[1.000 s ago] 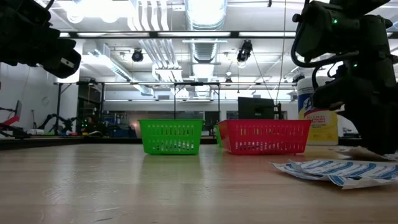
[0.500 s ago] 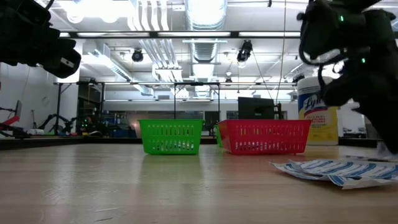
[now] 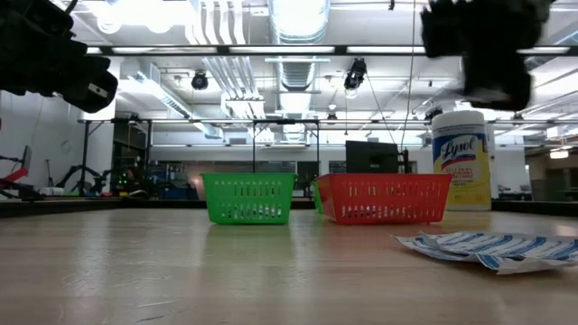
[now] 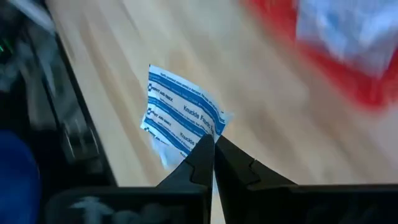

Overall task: Pick & Place First Aid Supplies
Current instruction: Put the blue bandage pack into the red bin

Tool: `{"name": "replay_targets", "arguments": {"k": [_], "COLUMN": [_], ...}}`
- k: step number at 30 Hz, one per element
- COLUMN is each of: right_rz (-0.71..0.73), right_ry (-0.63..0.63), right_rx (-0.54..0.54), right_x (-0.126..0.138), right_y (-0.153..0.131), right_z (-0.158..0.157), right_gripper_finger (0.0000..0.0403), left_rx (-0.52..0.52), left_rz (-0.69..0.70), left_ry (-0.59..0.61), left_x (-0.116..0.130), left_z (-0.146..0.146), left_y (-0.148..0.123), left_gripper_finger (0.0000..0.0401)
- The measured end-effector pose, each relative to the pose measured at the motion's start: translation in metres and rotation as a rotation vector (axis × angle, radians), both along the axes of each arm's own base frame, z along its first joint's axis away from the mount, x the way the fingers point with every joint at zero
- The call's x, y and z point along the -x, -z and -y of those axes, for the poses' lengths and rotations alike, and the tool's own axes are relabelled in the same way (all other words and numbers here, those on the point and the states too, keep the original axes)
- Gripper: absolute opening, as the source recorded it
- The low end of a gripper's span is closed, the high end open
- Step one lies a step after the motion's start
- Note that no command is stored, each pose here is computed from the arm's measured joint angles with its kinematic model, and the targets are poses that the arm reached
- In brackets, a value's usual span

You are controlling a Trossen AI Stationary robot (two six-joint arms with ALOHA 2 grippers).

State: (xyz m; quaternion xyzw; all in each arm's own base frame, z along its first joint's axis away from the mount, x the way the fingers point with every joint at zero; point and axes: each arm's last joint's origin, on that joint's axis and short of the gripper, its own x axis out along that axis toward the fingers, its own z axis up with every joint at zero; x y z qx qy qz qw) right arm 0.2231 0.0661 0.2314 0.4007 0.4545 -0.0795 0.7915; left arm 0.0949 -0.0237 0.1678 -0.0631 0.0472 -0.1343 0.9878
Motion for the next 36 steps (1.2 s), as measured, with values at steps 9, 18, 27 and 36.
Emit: {"name": "replay_targets", "arguments": {"k": [9, 18, 27, 36], "right_rz": [0.259, 0.186, -0.040, -0.293], "right_ry": [0.340, 0.636, 0.627, 0.532], "right_rx": [0.261, 0.141, 0.134, 0.188], "right_x": [-0.010, -0.026, -0.051, -0.073], "right_y": [-0.015, 0.003, 0.005, 0.000], "right_z": [0.011, 0.024, 0.039, 0.052], "right_gripper_finger": [0.0008, 0.0008, 0.0008, 0.0008], "left_rx": [-0.002, -0.001, 0.004, 0.004], "left_rz": [0.000, 0.001, -0.001, -0.001], "left_ry": [0.000, 0.000, -0.001, -0.001], "left_x": [0.000, 0.000, 0.000, 0.000], "left_z": [0.000, 0.000, 0.000, 0.000], "left_y": [0.000, 0.000, 0.000, 0.000], "left_gripper_finger": [0.0115, 0.0115, 0.0115, 0.0115]}}
